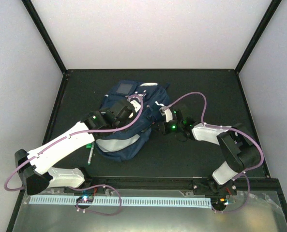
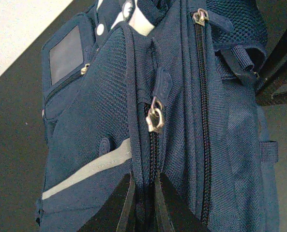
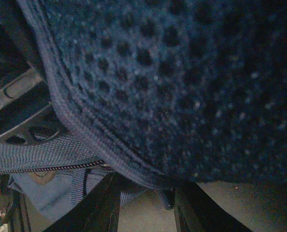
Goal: Pack the student bag
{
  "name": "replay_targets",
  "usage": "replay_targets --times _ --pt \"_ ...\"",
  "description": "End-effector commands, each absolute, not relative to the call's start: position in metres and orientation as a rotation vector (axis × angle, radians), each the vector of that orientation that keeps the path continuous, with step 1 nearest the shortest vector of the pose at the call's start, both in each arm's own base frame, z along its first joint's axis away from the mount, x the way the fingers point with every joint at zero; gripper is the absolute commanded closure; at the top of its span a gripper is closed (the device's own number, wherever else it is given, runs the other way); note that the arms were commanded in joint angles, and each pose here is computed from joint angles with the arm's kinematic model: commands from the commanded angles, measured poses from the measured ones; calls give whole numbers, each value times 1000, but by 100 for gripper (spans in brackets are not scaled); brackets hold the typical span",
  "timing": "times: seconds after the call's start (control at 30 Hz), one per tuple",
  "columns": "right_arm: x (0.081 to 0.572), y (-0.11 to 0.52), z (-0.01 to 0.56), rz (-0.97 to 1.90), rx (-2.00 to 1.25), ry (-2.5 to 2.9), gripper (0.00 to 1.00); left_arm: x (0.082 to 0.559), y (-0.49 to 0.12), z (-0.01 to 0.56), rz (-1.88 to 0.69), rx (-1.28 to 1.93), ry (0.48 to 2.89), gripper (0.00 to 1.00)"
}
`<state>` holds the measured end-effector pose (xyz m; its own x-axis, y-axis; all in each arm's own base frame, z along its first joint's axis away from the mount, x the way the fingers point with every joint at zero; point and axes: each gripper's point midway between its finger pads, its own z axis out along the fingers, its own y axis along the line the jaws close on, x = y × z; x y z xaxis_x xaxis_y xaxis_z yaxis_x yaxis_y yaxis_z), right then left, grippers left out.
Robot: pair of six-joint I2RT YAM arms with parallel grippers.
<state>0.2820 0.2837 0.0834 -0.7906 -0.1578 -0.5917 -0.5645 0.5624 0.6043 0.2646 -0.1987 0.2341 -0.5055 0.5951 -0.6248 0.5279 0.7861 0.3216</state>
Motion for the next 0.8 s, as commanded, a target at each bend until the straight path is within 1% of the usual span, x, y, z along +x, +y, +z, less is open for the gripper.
replay_targets --times 0.0,0.1,0.27,0.43,0.6,0.77 --pt "289 289 93 1165 -572 2253 69 275 -192 266 122 732 2127 98" --pt "289 288 90 1155 -576 2261 75 276 -192 265 122 732 2127 98" --pt "287 282 82 1101 -585 2295 90 276 -192 265 125 734 2128 98" --pt "281 269 85 989 -642 2311 98 276 -193 260 130 743 2135 98" --pt "272 259 86 892 -731 2355 98 276 -200 249 101 763 2153 98" --pt "266 247 87 735 -788 2413 98 278 -206 235 95 787 2181 98"
